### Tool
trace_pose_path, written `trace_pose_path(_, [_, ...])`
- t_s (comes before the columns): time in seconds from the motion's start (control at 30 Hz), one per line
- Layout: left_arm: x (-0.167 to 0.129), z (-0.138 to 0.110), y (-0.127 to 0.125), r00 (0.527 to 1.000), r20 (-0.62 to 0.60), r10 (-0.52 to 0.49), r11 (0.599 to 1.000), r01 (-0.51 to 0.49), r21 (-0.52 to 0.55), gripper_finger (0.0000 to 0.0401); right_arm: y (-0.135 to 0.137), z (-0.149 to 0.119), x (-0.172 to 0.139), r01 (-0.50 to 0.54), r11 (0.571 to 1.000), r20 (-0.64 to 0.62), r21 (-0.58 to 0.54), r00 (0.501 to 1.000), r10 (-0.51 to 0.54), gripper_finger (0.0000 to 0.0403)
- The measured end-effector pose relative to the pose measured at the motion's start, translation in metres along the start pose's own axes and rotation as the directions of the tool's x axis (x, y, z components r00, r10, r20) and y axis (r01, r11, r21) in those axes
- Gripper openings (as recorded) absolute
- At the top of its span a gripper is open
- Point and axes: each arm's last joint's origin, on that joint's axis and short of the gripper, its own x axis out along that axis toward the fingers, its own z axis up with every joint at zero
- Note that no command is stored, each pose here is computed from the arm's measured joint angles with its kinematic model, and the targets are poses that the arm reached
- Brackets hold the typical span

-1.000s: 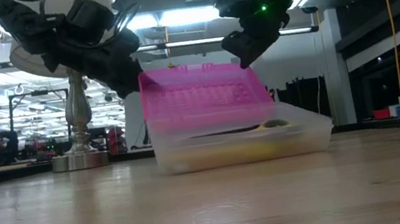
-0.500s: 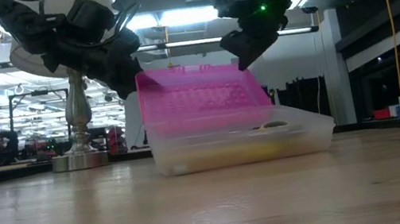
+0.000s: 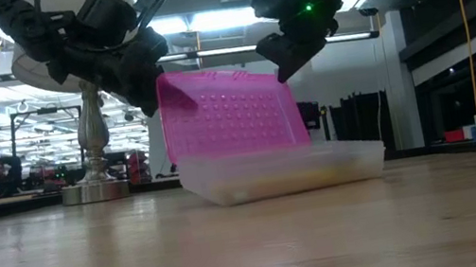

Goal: Pick & place school supplies into a supply box
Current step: Close the transparent supply box

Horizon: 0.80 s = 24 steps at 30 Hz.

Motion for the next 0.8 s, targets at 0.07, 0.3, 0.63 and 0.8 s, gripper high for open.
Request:
trace_pose_path(0.07, [0.0000, -0.0001, 0.0000, 1.000, -0.002, 0.001, 1.000, -0.001, 0.000, 0.0003, 0.0001, 0.0001, -0.0001, 0.000, 1.000, 0.001, 0.002, 1.000, 0.000, 0.0016])
trace_pose_path(0.3, [0.0000, -0.0008, 0.0001, 1.000, -0.008, 0.002, 1.000, -0.002, -0.003, 0.0003, 0.0003, 0.0001, -0.0002, -0.002, 1.000, 0.001, 0.003, 1.000, 0.002, 0.0023])
trace_pose_path(0.63, [0.0000, -0.0019, 0.0001, 1.000, -0.019, 0.003, 1.000, -0.003, -0.014, 0.0003, 0.0010, 0.0034, 0.0000, -0.013, 1.000, 0.024, -0.009, 1.000, 0.013, 0.0024])
trace_pose_path(0.8, [0.0057, -0.0074, 0.0011, 0.999, -0.049, -0.001, 1.000, -0.001, -0.029, 0.0003, 0.0029, 0.0086, 0.0000, -0.062, 0.998, 0.056, -0.030, 0.996, 0.063, 0.0024])
